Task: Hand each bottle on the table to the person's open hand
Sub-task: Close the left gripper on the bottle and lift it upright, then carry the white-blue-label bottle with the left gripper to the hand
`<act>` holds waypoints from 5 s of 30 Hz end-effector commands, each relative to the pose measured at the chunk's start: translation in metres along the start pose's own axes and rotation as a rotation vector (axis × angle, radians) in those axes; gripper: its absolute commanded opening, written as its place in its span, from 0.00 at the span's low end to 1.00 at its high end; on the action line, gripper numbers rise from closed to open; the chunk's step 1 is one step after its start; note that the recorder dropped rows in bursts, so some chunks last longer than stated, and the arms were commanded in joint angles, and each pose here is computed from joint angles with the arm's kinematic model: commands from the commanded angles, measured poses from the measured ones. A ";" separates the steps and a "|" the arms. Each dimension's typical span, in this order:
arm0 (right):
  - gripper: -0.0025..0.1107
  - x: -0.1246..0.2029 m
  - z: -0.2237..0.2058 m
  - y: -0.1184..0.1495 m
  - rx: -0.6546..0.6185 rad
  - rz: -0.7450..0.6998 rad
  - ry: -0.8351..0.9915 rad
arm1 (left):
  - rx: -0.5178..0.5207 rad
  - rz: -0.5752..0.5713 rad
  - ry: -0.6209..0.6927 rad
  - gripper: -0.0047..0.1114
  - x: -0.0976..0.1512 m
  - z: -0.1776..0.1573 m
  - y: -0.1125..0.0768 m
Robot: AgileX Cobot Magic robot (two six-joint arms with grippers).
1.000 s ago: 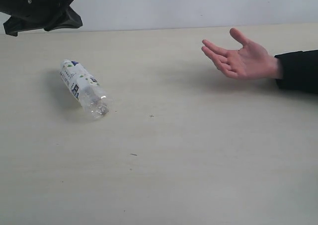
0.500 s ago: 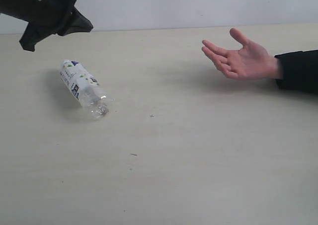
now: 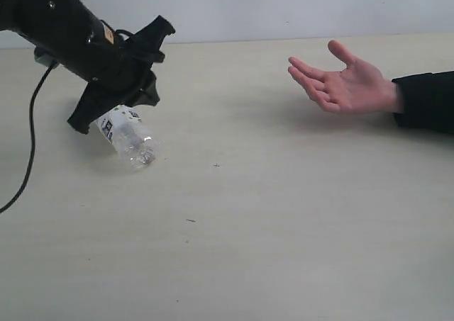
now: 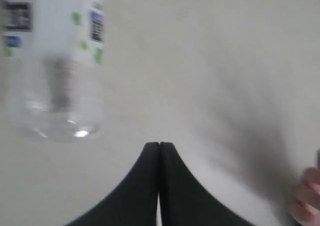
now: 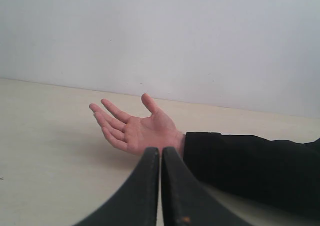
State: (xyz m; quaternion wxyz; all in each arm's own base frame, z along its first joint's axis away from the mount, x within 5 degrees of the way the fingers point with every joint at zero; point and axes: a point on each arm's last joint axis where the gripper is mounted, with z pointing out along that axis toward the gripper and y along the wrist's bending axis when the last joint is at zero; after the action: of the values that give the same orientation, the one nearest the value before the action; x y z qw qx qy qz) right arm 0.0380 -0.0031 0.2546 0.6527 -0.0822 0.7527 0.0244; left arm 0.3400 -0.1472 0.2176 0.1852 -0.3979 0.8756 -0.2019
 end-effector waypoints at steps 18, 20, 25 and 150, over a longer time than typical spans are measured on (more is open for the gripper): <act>0.05 0.000 0.000 0.000 0.001 0.002 -0.004 | -0.141 -0.076 -0.191 0.04 0.006 -0.010 -0.019; 0.05 0.000 0.000 0.000 0.001 0.002 -0.004 | -0.140 -0.071 -0.186 0.07 0.006 -0.010 -0.019; 0.05 0.000 0.000 0.000 0.001 0.002 -0.004 | -0.231 -0.047 -0.213 0.48 0.003 -0.001 -0.010; 0.05 0.000 0.000 0.000 0.001 0.001 -0.004 | 0.724 0.507 0.121 0.04 0.201 0.010 -0.127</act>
State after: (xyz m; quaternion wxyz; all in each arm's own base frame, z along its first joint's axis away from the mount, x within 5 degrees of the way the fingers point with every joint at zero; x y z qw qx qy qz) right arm 0.0380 -0.0031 0.2546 0.6527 -0.0822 0.7527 0.0244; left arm 0.3023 -0.3668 0.2372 0.3019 -0.0809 0.8327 -0.4571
